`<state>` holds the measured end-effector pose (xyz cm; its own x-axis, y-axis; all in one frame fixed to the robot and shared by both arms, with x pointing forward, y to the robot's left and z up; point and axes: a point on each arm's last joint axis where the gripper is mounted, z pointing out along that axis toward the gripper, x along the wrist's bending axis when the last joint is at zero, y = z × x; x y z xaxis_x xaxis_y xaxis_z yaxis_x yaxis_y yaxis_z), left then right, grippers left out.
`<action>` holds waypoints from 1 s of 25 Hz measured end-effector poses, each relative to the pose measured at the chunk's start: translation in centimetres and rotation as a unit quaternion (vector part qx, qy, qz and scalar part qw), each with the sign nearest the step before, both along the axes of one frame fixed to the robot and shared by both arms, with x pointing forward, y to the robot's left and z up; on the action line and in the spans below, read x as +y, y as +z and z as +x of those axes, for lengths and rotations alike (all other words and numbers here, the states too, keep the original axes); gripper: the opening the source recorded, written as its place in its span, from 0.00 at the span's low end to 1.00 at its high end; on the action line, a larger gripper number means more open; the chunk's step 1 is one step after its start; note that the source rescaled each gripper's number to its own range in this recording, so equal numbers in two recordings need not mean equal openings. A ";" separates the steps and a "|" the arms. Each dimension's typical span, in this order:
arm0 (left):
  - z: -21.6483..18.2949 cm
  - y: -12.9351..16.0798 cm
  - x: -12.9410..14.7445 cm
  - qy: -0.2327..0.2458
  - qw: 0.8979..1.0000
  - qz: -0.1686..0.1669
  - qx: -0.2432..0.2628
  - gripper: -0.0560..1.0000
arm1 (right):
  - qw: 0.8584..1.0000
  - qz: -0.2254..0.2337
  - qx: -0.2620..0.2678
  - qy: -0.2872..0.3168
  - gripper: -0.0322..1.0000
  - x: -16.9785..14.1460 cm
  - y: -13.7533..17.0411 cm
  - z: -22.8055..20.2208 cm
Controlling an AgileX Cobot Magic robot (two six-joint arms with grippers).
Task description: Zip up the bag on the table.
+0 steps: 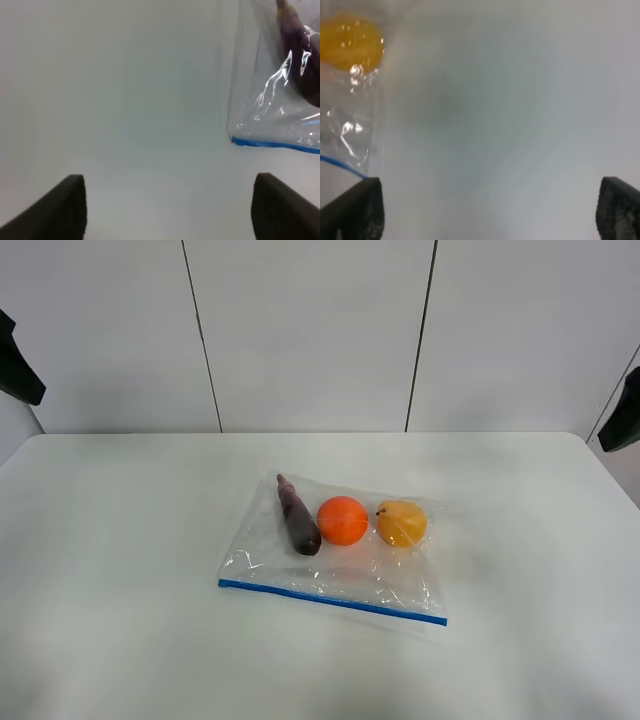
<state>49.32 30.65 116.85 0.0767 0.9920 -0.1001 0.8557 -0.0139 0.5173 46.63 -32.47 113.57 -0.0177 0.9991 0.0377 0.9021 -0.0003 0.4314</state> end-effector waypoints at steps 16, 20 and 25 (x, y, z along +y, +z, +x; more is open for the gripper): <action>-14.8 -7.6 -0.6 0.038 0.999 0.017 0.004 1.00 | 0.991 -0.023 -0.058 -0.121 1.00 1.0 -8.5 -14.6; -16.7 -9.6 -0.3 0.046 0.998 0.040 -0.010 1.00 | 0.992 -0.026 -0.076 -0.095 1.00 1.5 -10.1 -15.6; -17.1 -11.4 -0.3 0.048 0.998 0.039 0.015 1.00 | 0.992 -0.027 -0.111 -0.061 1.00 2.0 -9.6 -16.1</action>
